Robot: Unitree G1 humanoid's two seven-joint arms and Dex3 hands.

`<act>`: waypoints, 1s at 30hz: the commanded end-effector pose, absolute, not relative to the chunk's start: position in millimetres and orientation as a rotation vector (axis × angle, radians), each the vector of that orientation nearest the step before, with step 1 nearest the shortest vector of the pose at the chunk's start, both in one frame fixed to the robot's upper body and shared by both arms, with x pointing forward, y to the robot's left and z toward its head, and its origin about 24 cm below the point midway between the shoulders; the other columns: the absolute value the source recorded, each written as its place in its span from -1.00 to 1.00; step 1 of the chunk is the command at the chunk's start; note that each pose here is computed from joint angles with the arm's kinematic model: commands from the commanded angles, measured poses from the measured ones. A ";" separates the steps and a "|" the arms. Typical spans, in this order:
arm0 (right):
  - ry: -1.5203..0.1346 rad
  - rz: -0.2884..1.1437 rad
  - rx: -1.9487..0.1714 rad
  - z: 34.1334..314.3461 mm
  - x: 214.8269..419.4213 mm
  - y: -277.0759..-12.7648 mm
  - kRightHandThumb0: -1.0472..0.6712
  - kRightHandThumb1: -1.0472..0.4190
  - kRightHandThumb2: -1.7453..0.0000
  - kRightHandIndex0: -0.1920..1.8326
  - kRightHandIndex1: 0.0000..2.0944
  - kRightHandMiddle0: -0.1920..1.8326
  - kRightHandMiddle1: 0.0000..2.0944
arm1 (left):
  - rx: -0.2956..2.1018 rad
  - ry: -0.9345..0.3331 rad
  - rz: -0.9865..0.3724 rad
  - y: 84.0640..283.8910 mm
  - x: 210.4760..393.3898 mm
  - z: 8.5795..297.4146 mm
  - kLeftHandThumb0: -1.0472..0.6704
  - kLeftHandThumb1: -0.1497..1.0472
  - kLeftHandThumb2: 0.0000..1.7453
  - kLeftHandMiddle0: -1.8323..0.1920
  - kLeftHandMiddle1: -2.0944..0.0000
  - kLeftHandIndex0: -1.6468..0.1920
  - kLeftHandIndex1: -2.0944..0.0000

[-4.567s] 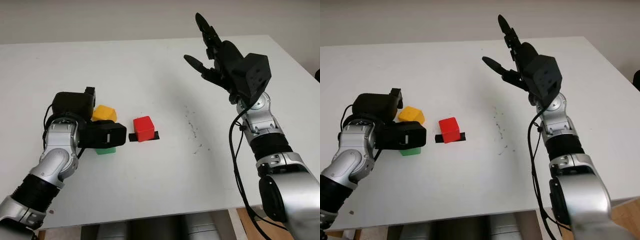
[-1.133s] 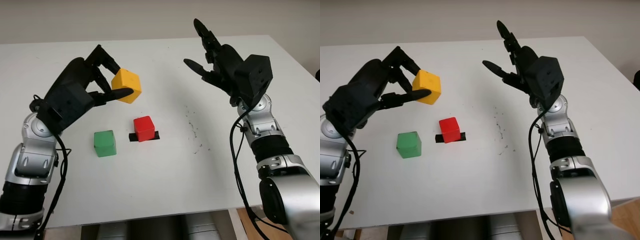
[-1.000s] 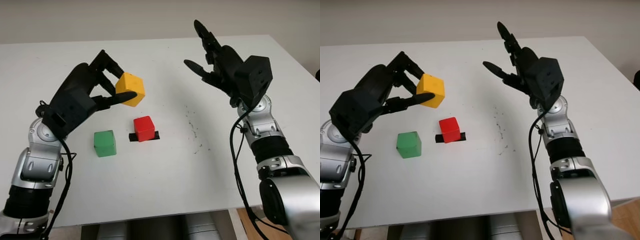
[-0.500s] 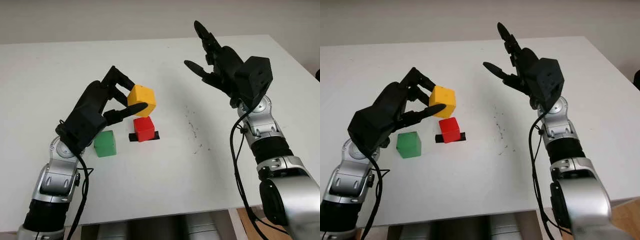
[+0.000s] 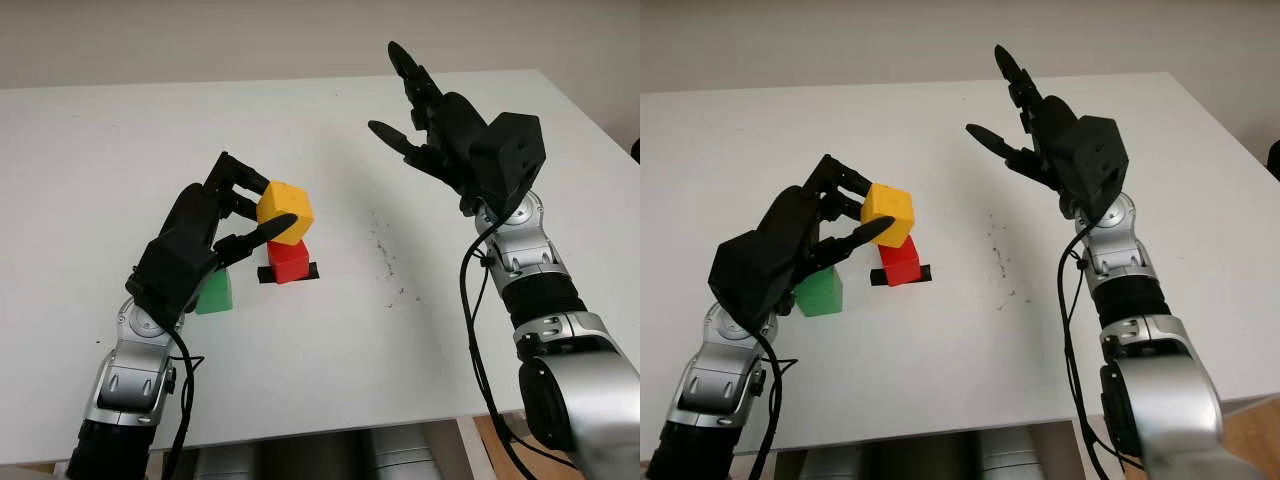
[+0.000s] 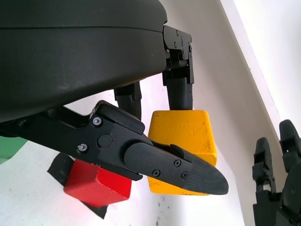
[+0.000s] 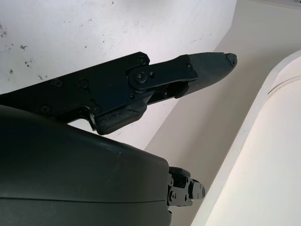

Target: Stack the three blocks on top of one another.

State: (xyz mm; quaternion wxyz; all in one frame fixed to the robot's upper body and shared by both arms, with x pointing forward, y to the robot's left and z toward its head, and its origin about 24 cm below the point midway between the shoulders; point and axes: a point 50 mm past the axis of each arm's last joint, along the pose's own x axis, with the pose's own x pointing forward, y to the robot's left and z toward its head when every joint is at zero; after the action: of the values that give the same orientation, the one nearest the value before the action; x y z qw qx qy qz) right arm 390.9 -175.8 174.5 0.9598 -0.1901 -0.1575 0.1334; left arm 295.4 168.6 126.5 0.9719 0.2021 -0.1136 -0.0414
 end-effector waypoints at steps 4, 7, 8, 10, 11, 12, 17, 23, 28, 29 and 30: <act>-0.333 0.271 -0.377 177.2 391.0 -174.7 -0.73 -1.00 0.79 -1.00 -0.97 -0.80 -0.95 | 0.401 -0.254 -0.075 163.8 296.1 120.1 -0.22 1.00 -0.78 0.57 -0.57 0.57 -0.83; -0.335 0.266 -0.383 177.1 390.7 -174.9 -0.73 -1.00 0.79 -1.00 -0.97 -0.80 -0.95 | 0.377 -0.256 -0.063 162.7 296.9 117.2 -0.24 1.00 -0.76 0.66 -0.50 0.58 -0.81; -0.336 0.269 -0.380 177.2 390.5 -175.1 -0.73 -1.00 0.79 -1.00 -0.97 -0.80 -0.95 | 0.362 -0.262 -0.069 162.7 297.5 117.5 -0.24 1.00 -0.77 0.67 -0.45 0.57 -0.78; -0.338 0.270 -0.374 177.2 390.3 -175.2 -0.72 -1.00 0.79 -1.00 -0.97 -0.80 -0.95 | 0.343 -0.280 -0.073 163.0 298.6 118.1 -0.23 1.00 -0.78 0.59 0.30 0.55 -0.74; -0.338 0.270 -0.371 177.2 390.3 -175.2 -0.72 -1.00 0.79 -1.00 -0.97 -0.80 -0.95 | 0.339 -0.286 -0.073 163.1 298.9 118.4 -0.22 1.00 -0.79 0.55 0.56 0.54 -0.73; -0.340 0.269 -0.375 177.2 390.2 -175.3 -0.72 -1.00 0.80 -1.00 -0.96 -0.80 -0.95 | 0.338 -0.293 -0.069 163.2 299.0 118.9 -0.22 1.00 -0.80 0.53 0.75 0.52 -0.72; -0.339 0.268 -0.381 177.0 390.4 -175.5 -0.72 -1.00 0.79 -0.99 -0.96 -0.80 -0.95 | 0.329 -0.300 -0.054 163.5 298.0 120.9 -0.22 1.00 -0.81 0.64 0.95 0.48 -0.72; -0.334 0.275 -0.372 176.7 390.7 -176.0 -0.72 -1.00 0.79 -0.98 -0.95 -0.80 -0.95 | 0.358 -0.296 -0.036 164.2 297.3 116.8 -0.22 1.00 -0.83 0.75 0.98 0.47 -0.69; -0.329 0.275 -0.372 177.4 391.0 -175.7 -0.72 -1.00 0.80 -0.98 -0.95 -0.80 -0.95 | 0.361 -0.284 -0.033 164.0 297.6 112.3 -0.22 1.00 -0.85 0.80 0.97 0.47 -0.66; -0.331 0.276 -0.374 177.6 390.9 -175.7 -0.71 -1.00 0.80 -0.98 -0.95 -0.80 -0.95 | 0.364 -0.280 -0.032 164.2 297.6 111.1 -0.22 1.00 -0.85 0.80 0.97 0.46 -0.66; -0.333 0.275 -0.378 177.8 390.8 -175.7 -0.71 -1.00 0.80 -0.98 -0.95 -0.80 -0.95 | 0.362 -0.275 -0.031 164.1 297.7 109.9 -0.22 1.00 -0.86 0.80 0.96 0.46 -0.66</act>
State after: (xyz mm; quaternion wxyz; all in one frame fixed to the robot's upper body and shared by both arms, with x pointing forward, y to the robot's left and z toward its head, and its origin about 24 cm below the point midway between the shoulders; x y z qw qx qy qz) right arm 390.7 -175.2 174.4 0.9593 -0.1891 -0.1580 0.1380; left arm 298.4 165.8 111.7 0.9740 0.1813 -0.1351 -0.0152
